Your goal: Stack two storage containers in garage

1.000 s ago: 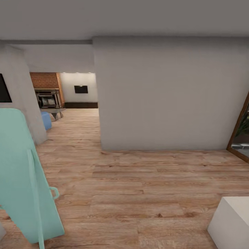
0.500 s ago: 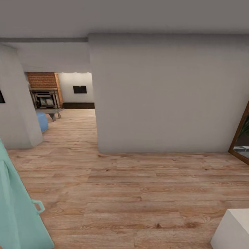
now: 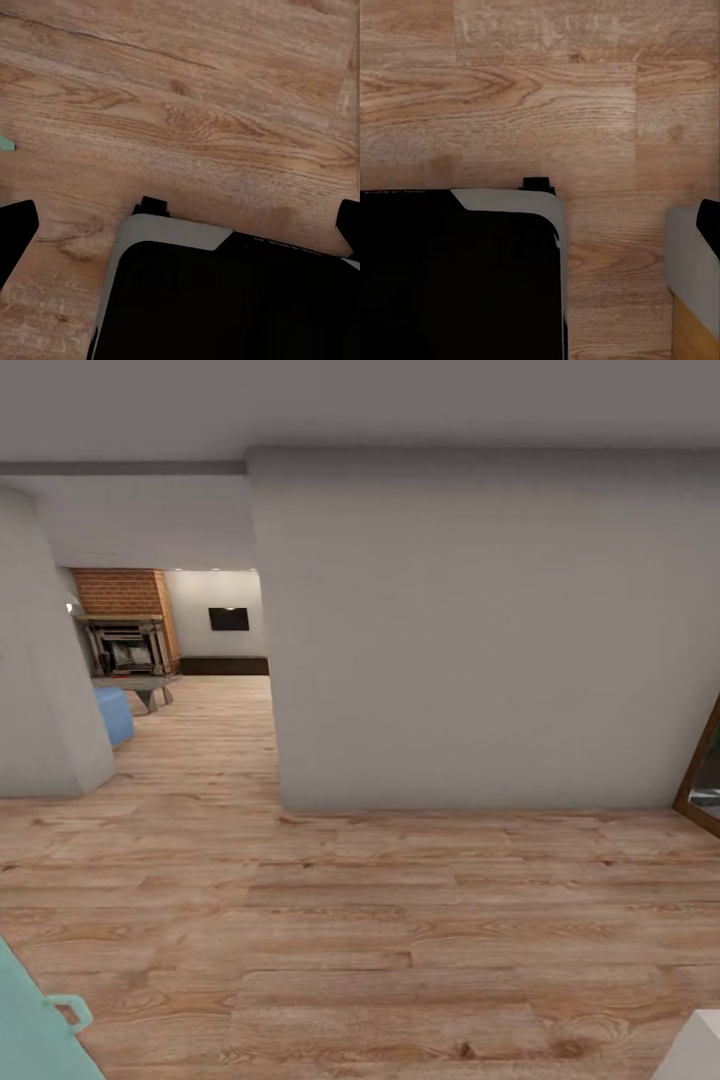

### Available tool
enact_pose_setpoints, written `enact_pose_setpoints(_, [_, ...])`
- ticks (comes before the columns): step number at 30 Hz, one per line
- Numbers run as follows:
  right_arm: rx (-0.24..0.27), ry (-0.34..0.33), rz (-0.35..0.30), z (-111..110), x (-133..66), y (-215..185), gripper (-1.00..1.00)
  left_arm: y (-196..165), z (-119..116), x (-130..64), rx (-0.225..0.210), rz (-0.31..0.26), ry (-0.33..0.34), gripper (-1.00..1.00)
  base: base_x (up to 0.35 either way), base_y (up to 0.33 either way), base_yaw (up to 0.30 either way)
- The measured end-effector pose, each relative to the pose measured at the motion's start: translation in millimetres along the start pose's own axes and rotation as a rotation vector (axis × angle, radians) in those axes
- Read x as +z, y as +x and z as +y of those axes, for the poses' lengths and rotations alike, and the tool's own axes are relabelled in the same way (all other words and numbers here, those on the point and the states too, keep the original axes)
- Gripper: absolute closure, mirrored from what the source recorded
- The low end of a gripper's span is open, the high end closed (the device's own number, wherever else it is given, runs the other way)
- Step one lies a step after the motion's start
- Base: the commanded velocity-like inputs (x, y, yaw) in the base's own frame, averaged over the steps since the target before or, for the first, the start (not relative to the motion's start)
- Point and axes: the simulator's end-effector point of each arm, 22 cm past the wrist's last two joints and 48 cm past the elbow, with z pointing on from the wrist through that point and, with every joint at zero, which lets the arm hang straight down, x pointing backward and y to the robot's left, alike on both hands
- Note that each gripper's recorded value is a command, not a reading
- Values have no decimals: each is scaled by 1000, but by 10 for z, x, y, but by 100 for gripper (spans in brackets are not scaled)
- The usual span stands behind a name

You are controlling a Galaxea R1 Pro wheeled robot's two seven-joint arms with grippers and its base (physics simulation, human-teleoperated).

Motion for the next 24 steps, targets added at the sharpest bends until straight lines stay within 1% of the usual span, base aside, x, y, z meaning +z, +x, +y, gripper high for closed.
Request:
enact_pose_setpoints(7, [-29,-13,3,77,1,9,-100,0,0,0,0,0,0,-100,316,0,0])
enact_pose_setpoints(13, [-28,-20,5,130,1,14,-100,0,-2,0,0,0,0,-100,316,0,0])
enact_pose_setpoints(24, [-31,-19,0,132,1,2,-100,0,0,0,0,0,0,-100,316,0,0])
